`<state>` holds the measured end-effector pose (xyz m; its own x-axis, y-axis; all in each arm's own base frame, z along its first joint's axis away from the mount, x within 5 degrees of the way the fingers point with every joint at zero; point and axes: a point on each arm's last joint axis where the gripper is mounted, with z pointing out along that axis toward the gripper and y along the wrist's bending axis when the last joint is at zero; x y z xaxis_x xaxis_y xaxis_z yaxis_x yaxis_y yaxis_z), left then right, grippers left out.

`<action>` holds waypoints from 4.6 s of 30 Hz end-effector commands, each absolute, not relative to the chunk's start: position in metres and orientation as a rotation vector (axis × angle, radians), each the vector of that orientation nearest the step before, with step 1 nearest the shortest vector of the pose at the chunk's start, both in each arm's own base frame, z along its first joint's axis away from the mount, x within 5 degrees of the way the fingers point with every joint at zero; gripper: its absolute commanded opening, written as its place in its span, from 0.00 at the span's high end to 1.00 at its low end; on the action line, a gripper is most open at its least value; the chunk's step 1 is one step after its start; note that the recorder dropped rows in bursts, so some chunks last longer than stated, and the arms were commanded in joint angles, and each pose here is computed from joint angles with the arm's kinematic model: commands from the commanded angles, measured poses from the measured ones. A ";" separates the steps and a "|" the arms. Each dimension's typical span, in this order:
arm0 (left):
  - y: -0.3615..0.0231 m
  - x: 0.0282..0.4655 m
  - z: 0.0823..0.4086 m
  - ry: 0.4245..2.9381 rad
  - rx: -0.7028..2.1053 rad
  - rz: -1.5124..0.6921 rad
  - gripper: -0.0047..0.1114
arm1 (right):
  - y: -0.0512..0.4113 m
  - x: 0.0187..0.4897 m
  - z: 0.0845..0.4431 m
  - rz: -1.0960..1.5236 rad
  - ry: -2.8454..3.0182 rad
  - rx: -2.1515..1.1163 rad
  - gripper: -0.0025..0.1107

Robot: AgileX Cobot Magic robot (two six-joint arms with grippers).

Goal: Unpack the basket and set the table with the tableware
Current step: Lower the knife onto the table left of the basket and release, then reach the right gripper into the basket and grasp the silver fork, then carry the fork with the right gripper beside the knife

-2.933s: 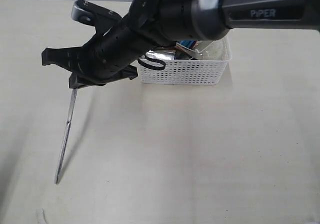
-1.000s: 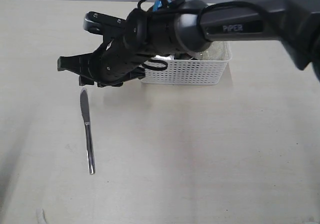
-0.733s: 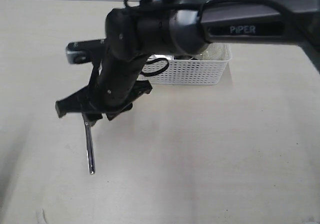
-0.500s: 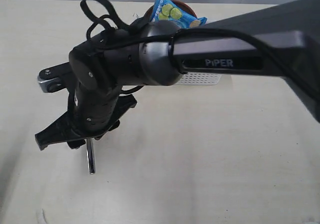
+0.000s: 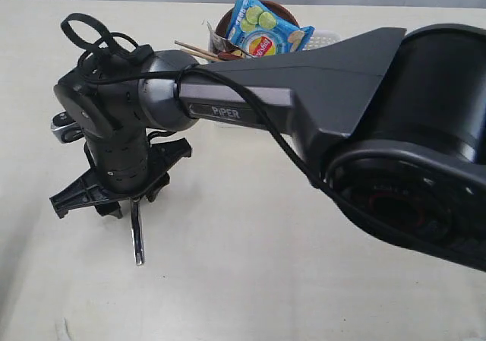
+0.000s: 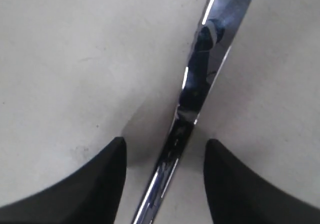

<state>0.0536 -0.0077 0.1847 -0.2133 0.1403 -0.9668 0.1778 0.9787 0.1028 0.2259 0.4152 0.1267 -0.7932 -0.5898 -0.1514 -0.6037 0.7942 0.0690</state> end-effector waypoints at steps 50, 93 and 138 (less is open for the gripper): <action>-0.008 0.053 0.184 1.791 0.227 -0.042 0.96 | 0.348 0.311 0.264 0.224 2.823 -0.427 0.50; -0.008 0.053 0.184 1.791 0.227 -0.042 0.96 | 0.288 0.345 0.187 -0.697 2.576 -0.921 0.98; -0.008 0.053 0.184 1.791 0.227 -0.042 0.96 | 0.329 0.191 0.200 0.376 3.051 -0.387 0.98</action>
